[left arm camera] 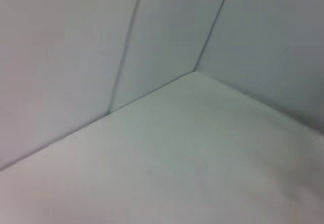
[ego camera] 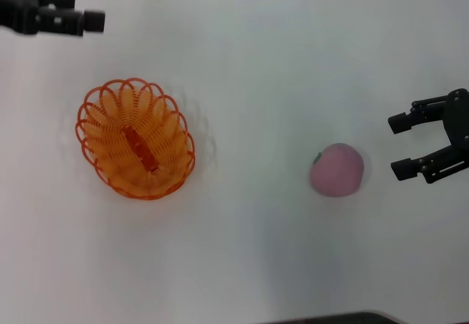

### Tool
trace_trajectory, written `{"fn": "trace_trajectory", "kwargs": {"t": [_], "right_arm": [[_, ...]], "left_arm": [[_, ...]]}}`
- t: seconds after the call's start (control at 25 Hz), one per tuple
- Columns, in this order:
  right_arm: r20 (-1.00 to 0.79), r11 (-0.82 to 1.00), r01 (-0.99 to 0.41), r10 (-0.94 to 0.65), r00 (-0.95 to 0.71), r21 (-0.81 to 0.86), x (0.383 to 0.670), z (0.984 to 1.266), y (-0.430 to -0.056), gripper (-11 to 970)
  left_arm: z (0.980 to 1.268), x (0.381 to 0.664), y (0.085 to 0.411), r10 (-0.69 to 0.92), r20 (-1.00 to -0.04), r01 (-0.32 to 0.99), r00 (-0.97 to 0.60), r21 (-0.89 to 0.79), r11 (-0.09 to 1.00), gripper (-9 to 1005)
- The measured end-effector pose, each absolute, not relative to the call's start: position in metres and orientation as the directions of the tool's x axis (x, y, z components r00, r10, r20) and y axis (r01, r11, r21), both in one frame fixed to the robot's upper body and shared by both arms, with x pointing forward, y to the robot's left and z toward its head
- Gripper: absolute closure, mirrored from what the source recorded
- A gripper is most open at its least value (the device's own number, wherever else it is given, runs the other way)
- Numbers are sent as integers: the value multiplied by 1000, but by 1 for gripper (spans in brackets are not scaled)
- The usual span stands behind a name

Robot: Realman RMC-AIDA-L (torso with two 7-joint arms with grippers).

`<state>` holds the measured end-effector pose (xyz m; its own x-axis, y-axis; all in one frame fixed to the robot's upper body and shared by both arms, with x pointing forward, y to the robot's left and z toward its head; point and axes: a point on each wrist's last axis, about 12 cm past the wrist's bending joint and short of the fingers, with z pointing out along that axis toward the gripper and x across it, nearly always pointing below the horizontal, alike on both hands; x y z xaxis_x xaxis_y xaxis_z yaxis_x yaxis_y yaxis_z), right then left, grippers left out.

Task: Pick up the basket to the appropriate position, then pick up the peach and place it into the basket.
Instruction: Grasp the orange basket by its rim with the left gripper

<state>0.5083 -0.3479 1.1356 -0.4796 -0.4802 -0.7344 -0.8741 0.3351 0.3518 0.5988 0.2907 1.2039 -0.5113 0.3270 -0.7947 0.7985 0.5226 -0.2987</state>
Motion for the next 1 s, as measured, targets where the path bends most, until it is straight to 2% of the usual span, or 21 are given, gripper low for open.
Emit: {"fn": "trace_trajectory", "kwargs": {"t": [0.2,0.4,0.6,1.0], "right_arm": [[-734,335,-873,-479,-481,354,508,1135,-347,18],[-738,330,-878,-481,-473,348,510,1136,-345,18],[-742,323,-883,-485,-464,341,511,1136,-344,17],[-734,311,-883,-494,-467,352,509,1128,-337,18]], "left_arm": [[1226,619,264,462,-723,787,-515,-184,589,132],[1232,637,230,608,-572,767,-551,-59,639,133],[1213,643,195,737,-413,795,-535,52,605,134],[1156,645,174,807,-282,816,-519,120,566,136]]}}
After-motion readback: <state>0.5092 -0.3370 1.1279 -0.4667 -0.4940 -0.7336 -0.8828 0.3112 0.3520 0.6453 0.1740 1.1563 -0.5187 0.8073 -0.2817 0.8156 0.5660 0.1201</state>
